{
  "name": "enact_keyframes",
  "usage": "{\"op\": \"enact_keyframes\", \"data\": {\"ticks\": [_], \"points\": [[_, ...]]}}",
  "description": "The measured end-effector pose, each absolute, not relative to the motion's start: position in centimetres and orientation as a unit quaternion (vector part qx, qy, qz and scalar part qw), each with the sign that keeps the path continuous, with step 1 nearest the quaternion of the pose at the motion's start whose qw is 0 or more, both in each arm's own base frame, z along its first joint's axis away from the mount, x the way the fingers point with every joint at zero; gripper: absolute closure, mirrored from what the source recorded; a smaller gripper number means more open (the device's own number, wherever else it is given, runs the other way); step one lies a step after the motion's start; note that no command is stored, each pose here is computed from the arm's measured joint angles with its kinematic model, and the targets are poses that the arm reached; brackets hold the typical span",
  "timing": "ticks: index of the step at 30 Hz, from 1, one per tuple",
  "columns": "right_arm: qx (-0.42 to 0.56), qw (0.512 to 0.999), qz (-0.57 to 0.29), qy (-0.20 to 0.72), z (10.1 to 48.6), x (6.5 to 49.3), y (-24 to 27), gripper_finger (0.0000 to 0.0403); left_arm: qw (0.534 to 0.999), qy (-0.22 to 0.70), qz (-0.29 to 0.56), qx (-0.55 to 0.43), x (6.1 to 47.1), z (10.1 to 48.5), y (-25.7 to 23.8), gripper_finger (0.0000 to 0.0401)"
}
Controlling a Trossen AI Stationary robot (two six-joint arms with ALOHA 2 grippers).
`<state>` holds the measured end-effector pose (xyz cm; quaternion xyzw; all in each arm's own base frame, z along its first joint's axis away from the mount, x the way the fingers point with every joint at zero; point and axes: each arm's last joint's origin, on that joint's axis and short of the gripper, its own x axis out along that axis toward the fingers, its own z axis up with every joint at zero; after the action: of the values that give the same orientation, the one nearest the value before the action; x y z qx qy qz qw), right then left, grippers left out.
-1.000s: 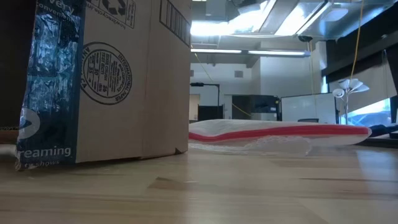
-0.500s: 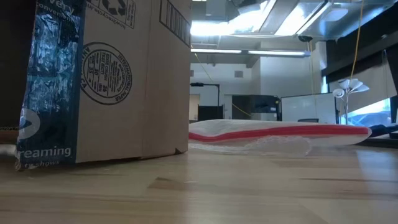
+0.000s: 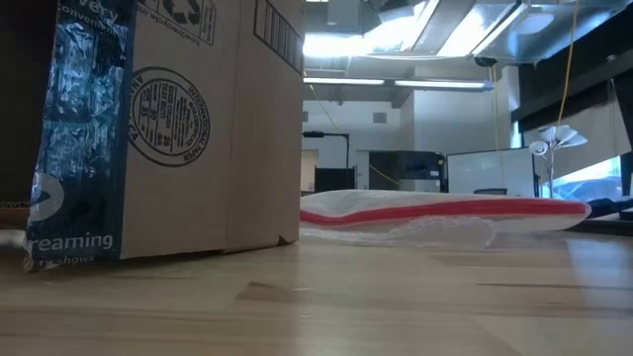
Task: Unpack boxes
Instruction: Break down the cardboard box with the gray cutter until it is fully flat
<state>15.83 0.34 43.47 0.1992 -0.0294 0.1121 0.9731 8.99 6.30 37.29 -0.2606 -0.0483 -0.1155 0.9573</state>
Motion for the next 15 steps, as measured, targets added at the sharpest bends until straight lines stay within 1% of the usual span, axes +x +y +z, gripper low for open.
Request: {"op": "enact_keyframes", "data": {"ticks": [4, 6, 8, 12, 15], "points": [[0.234, 0.957, 0.146, -0.094, 39.2, 18.8, 0.4, 0.0278, 0.947, -0.066, -0.147, -0.276, 10.6, 37.4, 6.8, 0.0245], [0.247, 0.947, 0.162, -0.124, 37.5, 20.5, 0.4, 0.0278, 0.942, -0.058, -0.163, -0.289, 11.7, 37.1, 7.0, 0.0245], [0.258, 0.940, 0.177, -0.134, 36.1, 22.1, 0.4, 0.0278, 0.937, -0.049, -0.178, -0.296, 12.9, 36.8, 7.1, 0.0245], [0.251, 0.933, 0.206, -0.154, 35.3, 25.2, 0.4, 0.0278, 0.930, -0.043, -0.210, -0.297, 14.8, 36.5, 7.0, 0.0245], [0.249, 0.929, 0.238, -0.139, 35.3, 27.7, 0.6, 0.0278, 0.925, -0.034, -0.226, -0.302, 16.1, 36.1, 7.0, 0.0245]]}}
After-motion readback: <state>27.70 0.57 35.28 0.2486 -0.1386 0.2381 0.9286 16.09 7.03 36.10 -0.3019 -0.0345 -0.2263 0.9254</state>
